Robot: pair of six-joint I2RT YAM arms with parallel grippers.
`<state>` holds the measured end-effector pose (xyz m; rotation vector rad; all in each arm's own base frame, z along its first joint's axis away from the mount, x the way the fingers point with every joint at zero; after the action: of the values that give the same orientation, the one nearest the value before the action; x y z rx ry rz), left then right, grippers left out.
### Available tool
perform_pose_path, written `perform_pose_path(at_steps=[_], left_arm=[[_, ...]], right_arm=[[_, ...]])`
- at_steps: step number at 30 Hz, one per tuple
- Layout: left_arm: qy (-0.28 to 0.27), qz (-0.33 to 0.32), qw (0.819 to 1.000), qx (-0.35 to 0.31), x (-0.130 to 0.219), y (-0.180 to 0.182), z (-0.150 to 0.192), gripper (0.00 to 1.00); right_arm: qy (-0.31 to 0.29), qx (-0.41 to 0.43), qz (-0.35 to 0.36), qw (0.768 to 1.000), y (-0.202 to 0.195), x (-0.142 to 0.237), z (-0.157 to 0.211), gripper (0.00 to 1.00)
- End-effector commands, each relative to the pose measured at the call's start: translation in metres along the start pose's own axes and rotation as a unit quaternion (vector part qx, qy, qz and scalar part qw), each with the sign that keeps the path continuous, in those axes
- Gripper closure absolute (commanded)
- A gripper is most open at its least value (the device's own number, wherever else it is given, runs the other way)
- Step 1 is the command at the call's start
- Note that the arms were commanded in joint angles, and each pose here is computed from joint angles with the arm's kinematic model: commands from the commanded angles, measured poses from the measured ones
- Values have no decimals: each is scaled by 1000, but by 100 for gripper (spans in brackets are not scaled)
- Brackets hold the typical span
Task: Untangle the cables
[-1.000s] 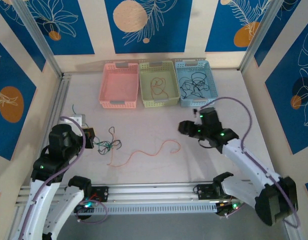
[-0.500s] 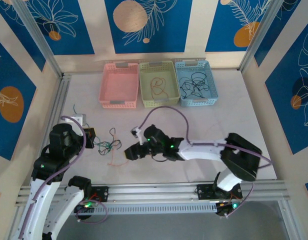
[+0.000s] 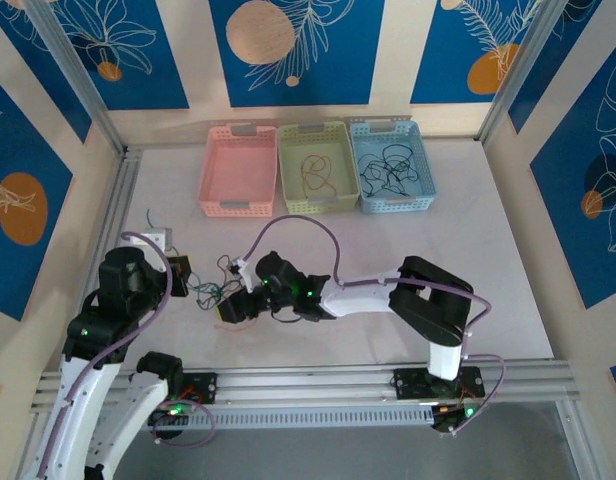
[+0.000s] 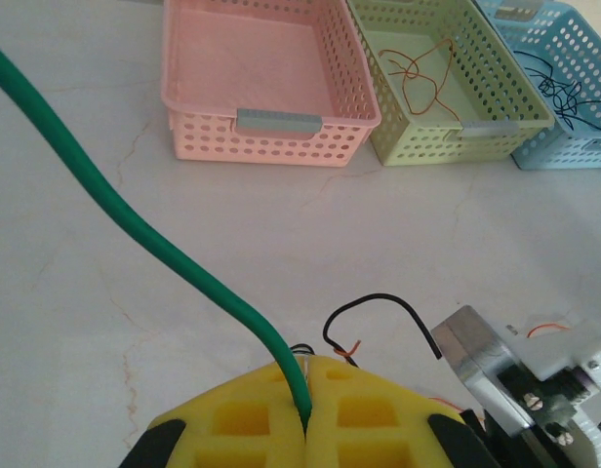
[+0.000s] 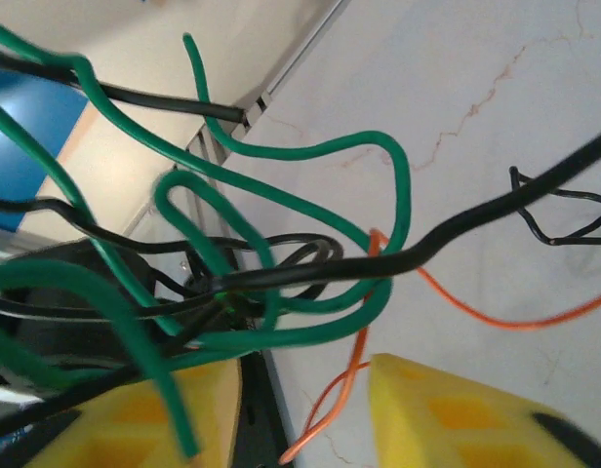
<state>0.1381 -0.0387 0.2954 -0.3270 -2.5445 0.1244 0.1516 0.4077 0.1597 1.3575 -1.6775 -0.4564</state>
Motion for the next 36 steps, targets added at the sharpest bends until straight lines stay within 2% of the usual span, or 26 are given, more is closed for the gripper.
perform_pose_path(at_steps=[1, 7, 10, 12, 15, 20, 25, 28, 32, 36], left_arm=[[-18, 7, 1000, -2, 2, -1, -6, 100], [-19, 6, 1000, -3, 3, -1, -6, 100], [-21, 3, 1000, -3, 4, 0, -6, 100], [-23, 1, 1000, -3, 5, 0, -6, 100], [-24, 0, 1000, -3, 6, 0, -6, 100], [-26, 2, 1000, -2, 6, 0, -7, 100], [-25, -2, 1000, -1, 6, 0, -6, 100], [-24, 0, 1000, -2, 5, 0, -6, 100], [-17, 4, 1000, -2, 3, -1, -6, 100], [-20, 5, 1000, -2, 3, -1, -6, 100]], right_arm=[[-1, 5, -12, 1000, 1, 0, 2, 73], [-14, 1, 5, 1000, -12, 12, 3, 99], [-31, -13, 36, 999, -28, 37, 1, 100], [-52, -36, 80, 995, -48, 66, -2, 100], [-99, -92, 131, 982, -83, 129, -4, 100], [-219, -226, 200, 928, -135, 253, 13, 100], [-270, -286, 277, 877, -145, 319, 27, 100], [-262, -314, 283, 868, -150, 327, 31, 100], [-201, -363, 329, 848, -151, 321, 34, 100], [-130, -343, 365, 856, -142, 300, 35, 96]])
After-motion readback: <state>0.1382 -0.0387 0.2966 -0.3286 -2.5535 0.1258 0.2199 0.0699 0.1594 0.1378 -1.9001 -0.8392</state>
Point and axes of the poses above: each hand's point on the last joint's axis, 136 mm out from that joint toward the fingers, its own x axis back along the fingers, its own y axis along the line the jaws close on, z = x × y, the point moved 9 cm from there along x, back along the fingers, and after that the axes turned 6 degrees about -x, right-handed, at the moved point
